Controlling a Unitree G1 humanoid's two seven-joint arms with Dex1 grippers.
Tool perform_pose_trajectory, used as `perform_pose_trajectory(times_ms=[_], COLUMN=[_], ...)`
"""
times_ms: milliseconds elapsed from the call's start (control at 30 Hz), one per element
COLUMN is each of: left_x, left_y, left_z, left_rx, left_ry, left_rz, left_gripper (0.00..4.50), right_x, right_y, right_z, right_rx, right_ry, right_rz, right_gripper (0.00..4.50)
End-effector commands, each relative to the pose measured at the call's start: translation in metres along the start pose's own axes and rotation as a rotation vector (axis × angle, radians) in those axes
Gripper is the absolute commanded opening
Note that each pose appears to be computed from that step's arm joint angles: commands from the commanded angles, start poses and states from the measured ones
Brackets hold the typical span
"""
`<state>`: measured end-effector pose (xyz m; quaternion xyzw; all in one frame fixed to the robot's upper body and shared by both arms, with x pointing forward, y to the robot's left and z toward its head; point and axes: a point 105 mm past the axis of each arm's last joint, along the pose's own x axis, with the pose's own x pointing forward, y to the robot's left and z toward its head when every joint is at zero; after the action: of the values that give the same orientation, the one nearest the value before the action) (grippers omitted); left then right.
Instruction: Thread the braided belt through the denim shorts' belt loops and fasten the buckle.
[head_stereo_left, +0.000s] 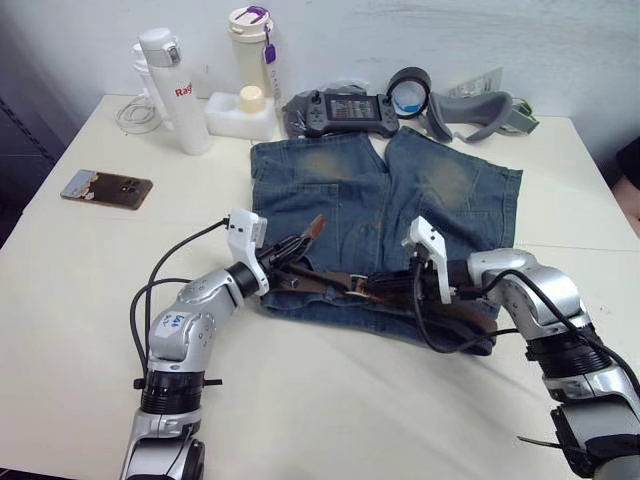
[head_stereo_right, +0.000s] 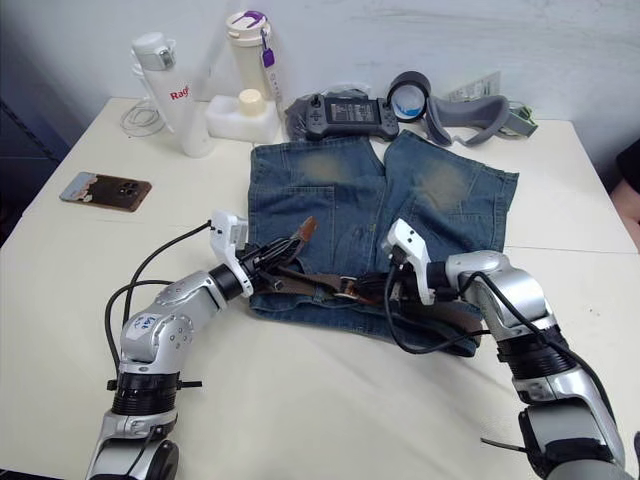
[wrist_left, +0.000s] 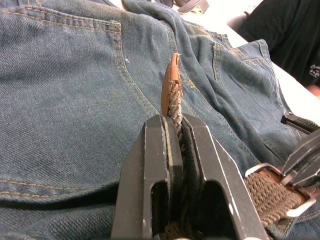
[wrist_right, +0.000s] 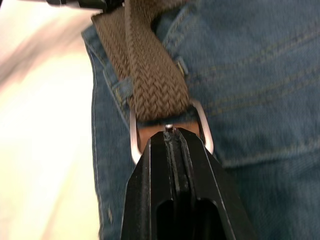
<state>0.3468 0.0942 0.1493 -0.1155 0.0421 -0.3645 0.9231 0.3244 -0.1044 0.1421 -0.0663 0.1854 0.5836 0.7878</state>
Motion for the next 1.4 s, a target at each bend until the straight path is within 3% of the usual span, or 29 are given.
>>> perform_pose_trajectory(times_ms=[33, 467, 1067, 1200, 1400], left_x=[-0.002, -0.001, 0.002, 0.01, 0.039], left_y=[-0.003, -0.005, -0.014, -0.036, -0.076], left_z=[0.003, 0.002, 0.001, 0.033, 0.071], left_rx=[-0.005, -0.009, -0.019, 0.008, 0.04], left_ry=[-0.018, -0.019, -0.02, -0.003, -0.046], left_rz=[-0.012, -0.015, -0.07, -0.329, -0.588], left_gripper=[0.0, 0.0, 0.0, 0.0, 0.0], right_x=[0.005, 0.019, 0.046, 0.055, 0.058], right_y=[0.003, 0.007, 0.015, 0.019, 0.032], right_z=[0.01, -0.008, -0.067, -0.079, -0.092], right_rx=[-0.045, -0.029, 0.0, -0.033, -0.165], right_ry=[-0.018, 0.085, 0.455, 0.49, 0.516], right_rz=[0.027, 0.072, 0.033, 0.031, 0.061], right_gripper=[0.02, 0.02, 0.02, 0.02, 0.02])
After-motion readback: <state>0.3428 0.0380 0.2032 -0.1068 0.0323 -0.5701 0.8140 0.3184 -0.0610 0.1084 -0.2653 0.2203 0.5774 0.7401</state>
